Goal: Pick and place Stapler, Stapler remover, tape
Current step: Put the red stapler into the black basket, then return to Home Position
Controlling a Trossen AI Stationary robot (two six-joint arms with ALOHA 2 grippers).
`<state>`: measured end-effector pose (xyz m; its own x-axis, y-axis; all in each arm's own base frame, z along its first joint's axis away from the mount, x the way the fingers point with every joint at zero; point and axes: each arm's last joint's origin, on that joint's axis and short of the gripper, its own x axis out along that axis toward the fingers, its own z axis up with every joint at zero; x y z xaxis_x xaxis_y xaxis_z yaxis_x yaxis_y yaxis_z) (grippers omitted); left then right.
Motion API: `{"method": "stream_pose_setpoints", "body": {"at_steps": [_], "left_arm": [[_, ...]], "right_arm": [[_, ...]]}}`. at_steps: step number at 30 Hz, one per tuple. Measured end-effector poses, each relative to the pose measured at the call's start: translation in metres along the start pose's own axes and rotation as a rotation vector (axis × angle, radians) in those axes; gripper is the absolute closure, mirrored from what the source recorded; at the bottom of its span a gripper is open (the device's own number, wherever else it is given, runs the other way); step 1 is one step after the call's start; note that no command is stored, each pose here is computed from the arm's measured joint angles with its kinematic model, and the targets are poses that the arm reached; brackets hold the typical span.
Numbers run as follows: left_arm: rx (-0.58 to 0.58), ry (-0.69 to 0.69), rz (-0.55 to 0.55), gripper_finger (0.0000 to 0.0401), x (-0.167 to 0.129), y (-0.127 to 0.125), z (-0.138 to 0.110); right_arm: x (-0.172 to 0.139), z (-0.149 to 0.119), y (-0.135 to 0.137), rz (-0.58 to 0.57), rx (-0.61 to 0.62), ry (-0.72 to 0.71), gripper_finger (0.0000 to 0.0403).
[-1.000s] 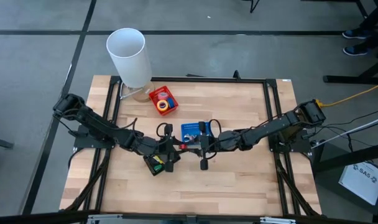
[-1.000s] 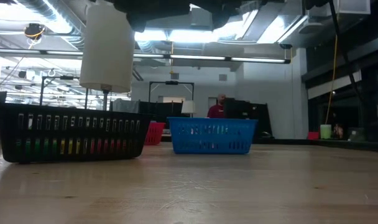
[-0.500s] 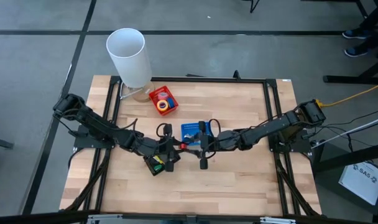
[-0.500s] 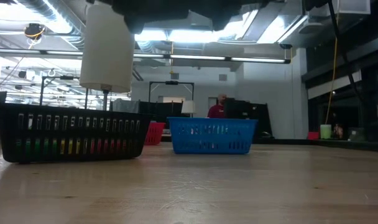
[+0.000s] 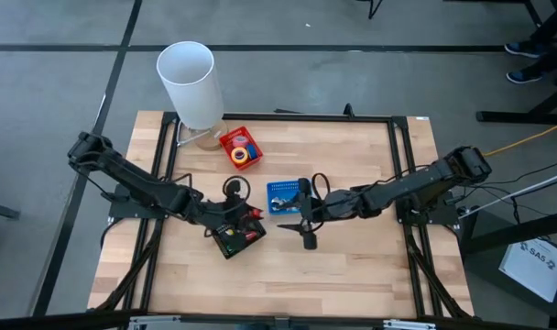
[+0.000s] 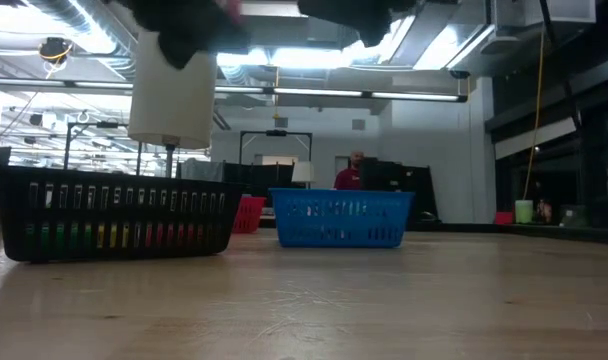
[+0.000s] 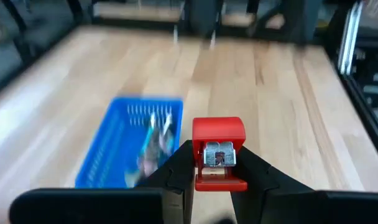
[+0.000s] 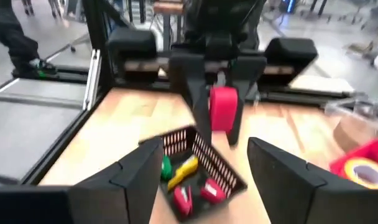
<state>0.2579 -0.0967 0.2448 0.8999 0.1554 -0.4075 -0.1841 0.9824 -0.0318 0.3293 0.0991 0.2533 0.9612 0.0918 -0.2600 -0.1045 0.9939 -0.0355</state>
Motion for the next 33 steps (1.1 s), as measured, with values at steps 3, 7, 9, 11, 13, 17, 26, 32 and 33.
{"method": "stream_pose_setpoints", "body": {"at_steps": [3,7,9,11,13,17,26,32,33], "left_arm": [[-0.055,0.103,-0.011,0.0334,-0.008,0.005,-0.007],[-0.123,0.261,-0.030,0.0334,-0.012,0.006,-0.021],[-0.138,0.333,-0.019,0.0331,-0.011,0.004,-0.030],[-0.149,0.378,-0.002,0.0328,-0.010,0.003,-0.039],[-0.167,0.406,0.012,0.0327,-0.008,0.002,-0.045],[-0.190,0.467,0.011,0.0327,-0.006,0.002,-0.054],[-0.187,0.519,-0.012,0.0293,-0.002,-0.001,-0.060],[-0.185,0.542,0.006,0.0256,-0.002,0.001,-0.062],[-0.182,0.542,0.005,0.0249,-0.002,0.001,-0.062]], "right_arm": [[-0.008,0.001,-0.002,-0.001,0.021,0.054,0.0165],[-0.013,-0.003,-0.003,-0.007,0.057,0.121,0.0165],[-0.014,-0.005,-0.003,-0.011,0.068,0.151,0.0165],[-0.015,-0.008,-0.003,-0.014,0.075,0.178,0.0164],[-0.015,-0.010,-0.003,-0.017,0.090,0.200,0.0164],[-0.015,-0.012,-0.003,-0.021,0.111,0.216,0.0164],[-0.016,-0.015,-0.003,-0.024,0.107,0.246,0.0164],[-0.016,-0.015,-0.003,-0.024,0.105,0.249,0.0164],[-0.016,-0.015,-0.003,-0.024,0.103,0.250,0.0164]]}}
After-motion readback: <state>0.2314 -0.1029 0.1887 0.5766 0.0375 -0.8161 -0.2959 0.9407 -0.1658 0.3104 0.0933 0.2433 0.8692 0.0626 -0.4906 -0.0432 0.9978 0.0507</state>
